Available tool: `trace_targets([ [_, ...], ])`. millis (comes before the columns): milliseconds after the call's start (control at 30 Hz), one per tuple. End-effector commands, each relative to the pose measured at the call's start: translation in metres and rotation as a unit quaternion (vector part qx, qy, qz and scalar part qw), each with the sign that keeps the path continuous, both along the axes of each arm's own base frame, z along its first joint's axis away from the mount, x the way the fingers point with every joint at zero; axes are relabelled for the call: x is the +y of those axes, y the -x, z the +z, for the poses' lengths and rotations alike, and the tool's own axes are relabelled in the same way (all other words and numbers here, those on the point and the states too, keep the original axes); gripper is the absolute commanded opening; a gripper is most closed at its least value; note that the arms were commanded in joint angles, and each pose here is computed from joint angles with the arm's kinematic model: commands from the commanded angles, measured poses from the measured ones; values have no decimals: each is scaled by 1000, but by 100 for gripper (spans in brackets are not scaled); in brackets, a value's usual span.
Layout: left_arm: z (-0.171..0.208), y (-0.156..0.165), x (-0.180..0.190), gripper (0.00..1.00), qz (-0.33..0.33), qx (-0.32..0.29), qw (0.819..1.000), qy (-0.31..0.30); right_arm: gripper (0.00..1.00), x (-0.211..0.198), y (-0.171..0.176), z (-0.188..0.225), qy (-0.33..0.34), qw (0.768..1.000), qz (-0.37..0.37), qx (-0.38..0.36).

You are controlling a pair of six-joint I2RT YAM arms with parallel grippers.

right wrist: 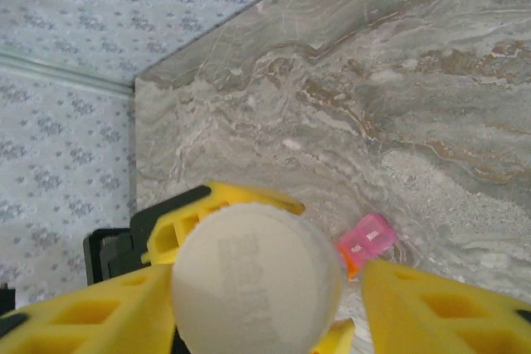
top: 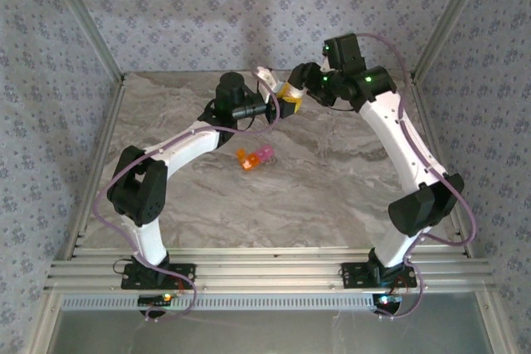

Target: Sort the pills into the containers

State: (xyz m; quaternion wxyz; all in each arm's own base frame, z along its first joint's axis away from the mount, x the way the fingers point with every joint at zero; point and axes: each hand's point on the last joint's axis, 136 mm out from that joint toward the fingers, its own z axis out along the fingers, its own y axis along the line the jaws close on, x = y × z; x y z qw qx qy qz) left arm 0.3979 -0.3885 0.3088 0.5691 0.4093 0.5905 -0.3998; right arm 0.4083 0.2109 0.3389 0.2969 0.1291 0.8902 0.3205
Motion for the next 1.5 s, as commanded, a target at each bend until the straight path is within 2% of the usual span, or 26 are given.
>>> trace_targets([
  [0, 38, 6, 4, 0, 6, -49, 998, 31, 69, -15, 13, 44, -45, 998, 13, -48],
  [100, 38, 8, 4, 0, 0, -48, 998, 32, 74, -20, 15, 63, -73, 993, 20, -94],
  [233, 39, 11, 2, 0, -11, -44, 998, 35, 74, -22, 11, 66, -83, 987, 45, -127],
  [433, 41, 18, 0, 0, -43, -33, 998, 38, 75, -9, 10, 60, -17, 971, 172, -163],
  [600, 42, 21, -2, 0, -53, -28, 997, 40, 76, -11, 6, 54, 35, 967, 200, -156],
  [1000, 41, 24, -1, 0, -55, -26, 997, 41, 73, 3, 10, 24, 46, 965, 230, -115],
  [1133, 41, 24, 0, 0, -54, -26, 997, 41, 68, 6, 10, 18, 47, 965, 234, -108],
  [1300, 41, 25, 0, 0, -54, -28, 997, 41, 47, 8, 11, 10, 44, 968, 231, -93],
  [1467, 42, 24, 0, 0, -52, -30, 997, 42, 42, 9, 15, -3, 46, 972, 218, -72],
])
